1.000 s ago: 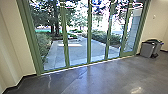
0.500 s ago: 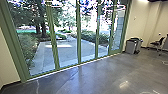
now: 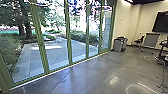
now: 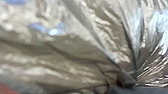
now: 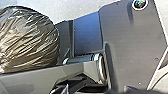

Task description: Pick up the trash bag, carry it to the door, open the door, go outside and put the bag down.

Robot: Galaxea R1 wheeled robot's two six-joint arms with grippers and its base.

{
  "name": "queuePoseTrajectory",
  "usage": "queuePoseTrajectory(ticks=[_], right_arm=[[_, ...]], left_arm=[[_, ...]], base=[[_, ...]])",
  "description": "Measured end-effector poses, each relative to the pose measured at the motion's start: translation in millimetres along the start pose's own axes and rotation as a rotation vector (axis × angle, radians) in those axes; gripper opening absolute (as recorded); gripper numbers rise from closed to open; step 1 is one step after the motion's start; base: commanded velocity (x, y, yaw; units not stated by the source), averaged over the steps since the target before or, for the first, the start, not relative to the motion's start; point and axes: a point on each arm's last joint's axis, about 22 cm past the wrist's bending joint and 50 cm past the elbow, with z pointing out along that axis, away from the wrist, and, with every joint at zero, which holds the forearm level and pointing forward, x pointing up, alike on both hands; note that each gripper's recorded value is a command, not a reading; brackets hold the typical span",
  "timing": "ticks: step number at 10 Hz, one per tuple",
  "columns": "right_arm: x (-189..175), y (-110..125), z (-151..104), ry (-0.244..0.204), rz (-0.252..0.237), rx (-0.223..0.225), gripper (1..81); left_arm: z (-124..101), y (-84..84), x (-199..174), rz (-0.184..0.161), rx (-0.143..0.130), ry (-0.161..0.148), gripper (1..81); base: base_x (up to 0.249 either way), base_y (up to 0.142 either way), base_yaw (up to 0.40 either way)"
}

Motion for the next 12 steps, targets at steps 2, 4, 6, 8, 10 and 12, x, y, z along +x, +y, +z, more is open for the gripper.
queuePoseTrajectory(ticks=[2,4,6,8,10,12], right_arm=[[0.1,0.0,0.0,0.0,0.0,0.0,81.1],[-1.8,0.4,-0.1,-0.002,0.001,-0.001,81.1],[-1.7,0.4,-0.1,-0.001,0.001,0.0,81.1],[-1.9,0.6,-0.2,-0.002,0.001,-0.001,81.1],[-1.8,0.3,0.0,-0.001,0.0,0.0,81.1],[-2.3,-2.5,0.9,-0.001,0.0,0.003,81.1]], left_arm=[[0.1,0.3,-0.4,0.0,0.0,0.0,1.0],[0.0,0.0,1.3,0.0,0.0,0.003,1.0],[0.0,-0.1,-2.7,-0.001,0.0,-0.002,1.0],[-0.1,-0.4,-2.0,-0.001,0.001,0.0,1.0],[0.1,0.2,-3.3,-0.001,0.0,-0.002,1.0],[0.0,0.2,-3.1,-0.001,0.0,-0.002,1.0]], base=[[0.0,0.0,-0.272],[0.0,0.0,-0.216],[0.0,0.0,-0.182],[0.0,0.0,-0.159],[0.0,0.0,-0.126],[0.0,0.0,-0.093]])
